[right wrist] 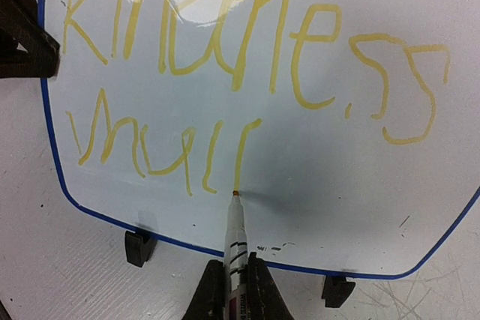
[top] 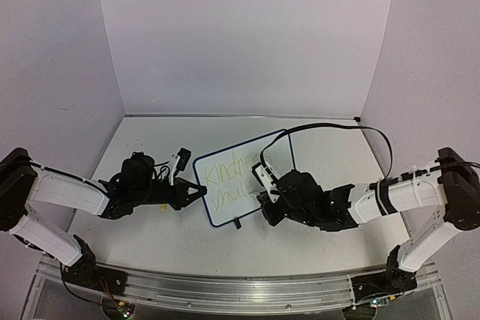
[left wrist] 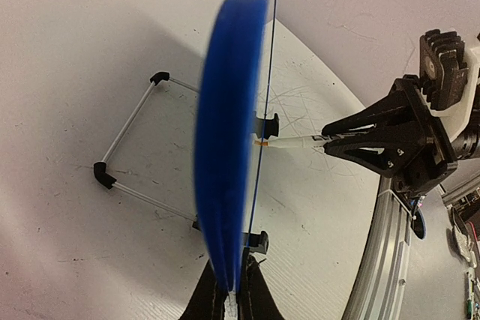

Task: Write a sentence on the whiteboard

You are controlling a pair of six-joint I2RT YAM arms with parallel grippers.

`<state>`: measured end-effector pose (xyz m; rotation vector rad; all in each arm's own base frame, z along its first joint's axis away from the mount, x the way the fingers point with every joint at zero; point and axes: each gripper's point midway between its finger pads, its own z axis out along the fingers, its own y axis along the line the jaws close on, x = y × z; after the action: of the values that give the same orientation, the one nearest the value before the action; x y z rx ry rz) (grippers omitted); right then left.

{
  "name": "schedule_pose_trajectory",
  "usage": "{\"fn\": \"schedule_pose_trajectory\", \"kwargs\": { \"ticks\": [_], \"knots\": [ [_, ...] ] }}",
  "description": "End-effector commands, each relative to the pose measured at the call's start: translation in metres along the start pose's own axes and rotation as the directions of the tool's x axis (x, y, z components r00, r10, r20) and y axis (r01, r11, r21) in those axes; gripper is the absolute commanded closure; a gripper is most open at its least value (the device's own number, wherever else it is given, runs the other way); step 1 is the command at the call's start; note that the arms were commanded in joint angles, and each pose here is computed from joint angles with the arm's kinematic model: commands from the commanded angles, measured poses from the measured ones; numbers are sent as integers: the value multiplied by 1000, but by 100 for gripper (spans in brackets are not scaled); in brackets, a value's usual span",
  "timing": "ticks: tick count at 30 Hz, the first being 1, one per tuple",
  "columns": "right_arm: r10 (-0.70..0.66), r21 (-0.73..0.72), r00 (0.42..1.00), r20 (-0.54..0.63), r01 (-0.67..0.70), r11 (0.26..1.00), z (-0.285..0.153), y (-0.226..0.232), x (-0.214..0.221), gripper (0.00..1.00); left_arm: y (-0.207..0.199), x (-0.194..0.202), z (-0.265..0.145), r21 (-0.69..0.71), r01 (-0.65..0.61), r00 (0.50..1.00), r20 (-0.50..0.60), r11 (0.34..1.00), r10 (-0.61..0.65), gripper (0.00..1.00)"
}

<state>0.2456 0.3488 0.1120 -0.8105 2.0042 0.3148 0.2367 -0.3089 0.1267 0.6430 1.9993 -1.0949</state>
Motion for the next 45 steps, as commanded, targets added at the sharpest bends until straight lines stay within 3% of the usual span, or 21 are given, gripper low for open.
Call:
{"fn": "schedule_pose_trajectory", "kwargs": {
  "ticks": [1, 5, 9, 14, 20, 31, 39, 42, 45],
  "knots": [
    [11, 15, 1000, -14, -11, 1000, 2, -1, 8, 100, 15, 8, 0, -78, -18, 999, -35, 997, 16, 100],
    [16, 80, 1000, 14, -17, 997, -4, -14, -1, 100, 15, 7, 0, -78, -19, 999, -35, 997, 16, 100],
    [44, 97, 993, 114, -55, 994, -22, -23, -30, 100, 16, 8, 0, -79, -18, 999, -35, 997, 15, 100],
    [4, -42, 992, 129, 2, 999, -21, 4, -42, 100, 15, 7, 0, -76, -18, 999, -35, 997, 16, 100],
    [-5, -75, 991, 131, 15, 997, -13, 14, -48, 100, 14, 6, -1, -77, -19, 999, -30, 997, 17, 100],
    [-4, 7, 994, 109, 3, 1000, 1, 5, -42, 100, 15, 6, -3, -80, -21, 999, -28, 997, 18, 100],
    [17, 161, 995, 100, -33, 986, -12, -27, -39, 100, 15, 7, -4, -83, -20, 999, -28, 996, 18, 100],
    [35, 110, 991, 130, -49, 993, -25, -24, -47, 100, 16, 8, -4, -85, -18, 999, -30, 996, 15, 100],
    [64, -32, 977, 205, -59, 998, -44, -7, -64, 100, 16, 9, -3, -85, -15, 999, -35, 996, 12, 100]
  ]
}}
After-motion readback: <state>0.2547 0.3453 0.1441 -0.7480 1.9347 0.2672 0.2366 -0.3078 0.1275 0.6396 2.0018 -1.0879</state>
